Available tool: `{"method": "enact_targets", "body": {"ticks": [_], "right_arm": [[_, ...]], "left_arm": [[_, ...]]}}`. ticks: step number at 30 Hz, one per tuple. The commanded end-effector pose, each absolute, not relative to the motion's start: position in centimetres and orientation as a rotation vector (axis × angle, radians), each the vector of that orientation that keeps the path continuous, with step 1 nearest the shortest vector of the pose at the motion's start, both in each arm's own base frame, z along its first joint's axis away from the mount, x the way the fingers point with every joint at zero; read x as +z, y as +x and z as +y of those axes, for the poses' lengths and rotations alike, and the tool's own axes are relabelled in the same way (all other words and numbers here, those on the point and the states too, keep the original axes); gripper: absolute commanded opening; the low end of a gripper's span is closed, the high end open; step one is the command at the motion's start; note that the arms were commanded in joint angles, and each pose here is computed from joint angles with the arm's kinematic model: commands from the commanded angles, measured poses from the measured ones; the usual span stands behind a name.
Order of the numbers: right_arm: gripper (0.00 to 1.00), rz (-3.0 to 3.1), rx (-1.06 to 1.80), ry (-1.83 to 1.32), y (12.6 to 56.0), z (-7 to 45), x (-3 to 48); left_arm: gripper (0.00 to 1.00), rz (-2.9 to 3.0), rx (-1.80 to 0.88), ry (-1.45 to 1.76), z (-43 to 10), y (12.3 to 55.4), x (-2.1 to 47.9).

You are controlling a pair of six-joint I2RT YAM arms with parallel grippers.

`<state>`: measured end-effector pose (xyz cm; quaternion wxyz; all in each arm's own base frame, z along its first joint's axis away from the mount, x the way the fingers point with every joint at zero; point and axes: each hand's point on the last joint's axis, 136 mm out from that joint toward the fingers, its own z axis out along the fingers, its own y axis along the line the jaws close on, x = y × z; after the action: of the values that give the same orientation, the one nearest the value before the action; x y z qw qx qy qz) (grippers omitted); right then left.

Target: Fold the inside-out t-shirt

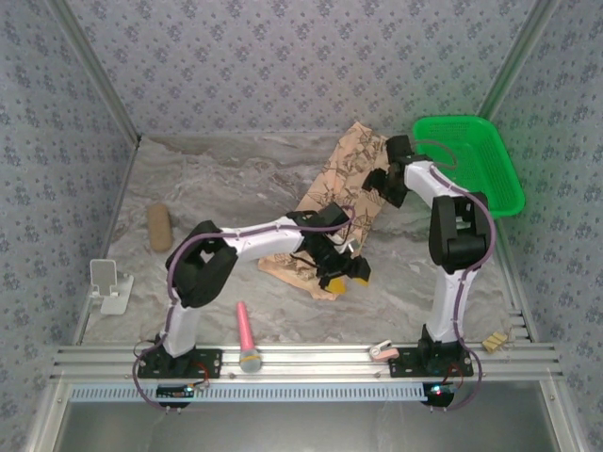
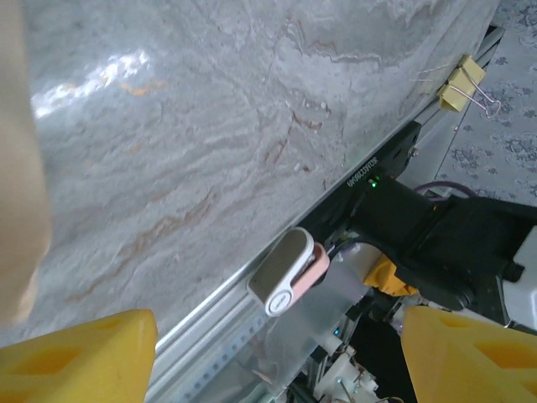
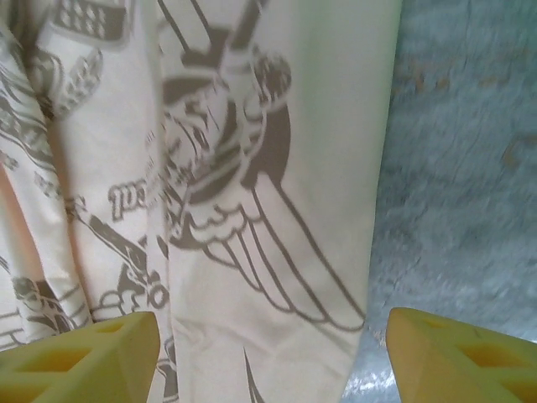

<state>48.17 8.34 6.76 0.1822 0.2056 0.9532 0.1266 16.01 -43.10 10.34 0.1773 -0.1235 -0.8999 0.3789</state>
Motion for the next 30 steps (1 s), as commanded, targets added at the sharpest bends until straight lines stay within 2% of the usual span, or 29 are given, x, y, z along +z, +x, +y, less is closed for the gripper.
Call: {"method": "enact_targets", "body": {"ticks": [1, 7, 11, 15, 18, 21, 25, 30], "right_arm": [[0.73, 2.727, 0.353, 0.504, 49.1, 8.3, 5.8], [0.73, 2.715, 0.449, 0.493, 50.4, 11.2, 4.5], [0.73, 2.732, 0.488, 0.450, 50.9, 12.9, 3.5], [0.72, 2.751, 0.543, 0.354, 51.0, 14.7, 3.1], [0.72, 2.767, 0.546, 0.235, 51.0, 16.1, 3.1], [0.72, 2.775, 0.542, 0.149, 51.0, 17.3, 3.1], [0.72, 2.790, 0.573, 0.111, 50.8, 18.6, 2.8], [0.72, 2.849, 0.533, 0.114, 49.6, 19.6, 1.8]], "left_arm": [[0.77, -2.766, 1.030, -0.462, -38.6, 18.7, 15.2], [0.77, -3.223, 0.488, -0.531, -30.1, 27.7, 11.6], [0.76, -3.219, 0.462, -0.585, -29.8, 29.5, 6.8], [0.74, -3.137, 0.529, -0.681, -31.5, 27.0, 4.9], [0.74, -3.082, 0.524, -0.848, -32.2, 23.5, 4.5], [0.74, -2.984, 0.489, -0.881, -31.6, 20.0, 3.5], [0.74, -2.860, 0.537, -0.871, -32.0, 15.7, 2.8], [0.74, -2.740, 0.569, -1.095, -35.3, 11.9, 3.1]]}}
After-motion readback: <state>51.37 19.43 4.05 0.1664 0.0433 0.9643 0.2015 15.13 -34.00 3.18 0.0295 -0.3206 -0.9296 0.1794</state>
